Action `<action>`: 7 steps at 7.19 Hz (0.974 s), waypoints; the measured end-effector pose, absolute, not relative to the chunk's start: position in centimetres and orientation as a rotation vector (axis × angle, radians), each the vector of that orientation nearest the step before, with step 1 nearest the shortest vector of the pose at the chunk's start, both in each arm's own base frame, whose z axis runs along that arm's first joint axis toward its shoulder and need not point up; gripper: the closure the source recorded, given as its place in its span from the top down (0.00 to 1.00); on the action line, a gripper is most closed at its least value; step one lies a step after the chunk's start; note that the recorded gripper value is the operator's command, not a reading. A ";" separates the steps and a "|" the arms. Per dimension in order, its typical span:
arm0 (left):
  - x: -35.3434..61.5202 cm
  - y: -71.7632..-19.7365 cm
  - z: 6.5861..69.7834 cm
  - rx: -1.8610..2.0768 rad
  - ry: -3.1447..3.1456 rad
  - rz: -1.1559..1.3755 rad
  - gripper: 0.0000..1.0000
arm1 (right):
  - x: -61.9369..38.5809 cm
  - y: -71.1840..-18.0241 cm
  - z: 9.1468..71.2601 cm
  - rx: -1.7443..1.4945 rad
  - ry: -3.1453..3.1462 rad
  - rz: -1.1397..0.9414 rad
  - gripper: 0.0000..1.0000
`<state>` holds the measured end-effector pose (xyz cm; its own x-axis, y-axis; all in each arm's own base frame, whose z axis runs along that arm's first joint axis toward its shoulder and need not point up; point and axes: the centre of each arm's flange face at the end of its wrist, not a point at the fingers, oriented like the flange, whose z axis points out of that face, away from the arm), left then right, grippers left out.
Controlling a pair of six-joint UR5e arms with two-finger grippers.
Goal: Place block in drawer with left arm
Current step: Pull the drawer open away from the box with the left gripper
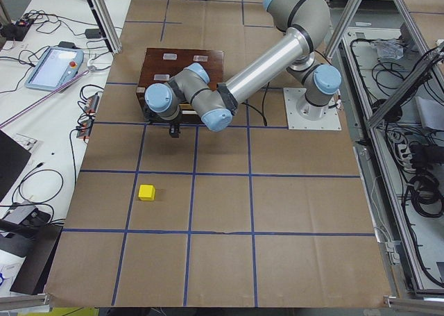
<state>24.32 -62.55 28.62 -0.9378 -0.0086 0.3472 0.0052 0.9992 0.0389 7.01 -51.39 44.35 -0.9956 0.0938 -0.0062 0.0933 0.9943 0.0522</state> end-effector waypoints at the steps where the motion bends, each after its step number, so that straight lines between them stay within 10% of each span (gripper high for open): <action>1: 25.1 -62.5 28.4 0.010 -2.789 -0.050 0.99 | 7.0 -51.4 44.4 0.147 3.128 0.081 1.00; 7: 27.8 -61.9 28.5 0.009 -2.833 -0.040 0.99 | 7.0 -51.4 44.3 0.147 3.128 0.082 1.00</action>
<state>27.76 -61.88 28.54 -0.9527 -0.0107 0.3037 -0.0020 0.9996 0.0287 7.01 -51.38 44.32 -0.9956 0.0938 -0.0063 0.0933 0.9942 0.0529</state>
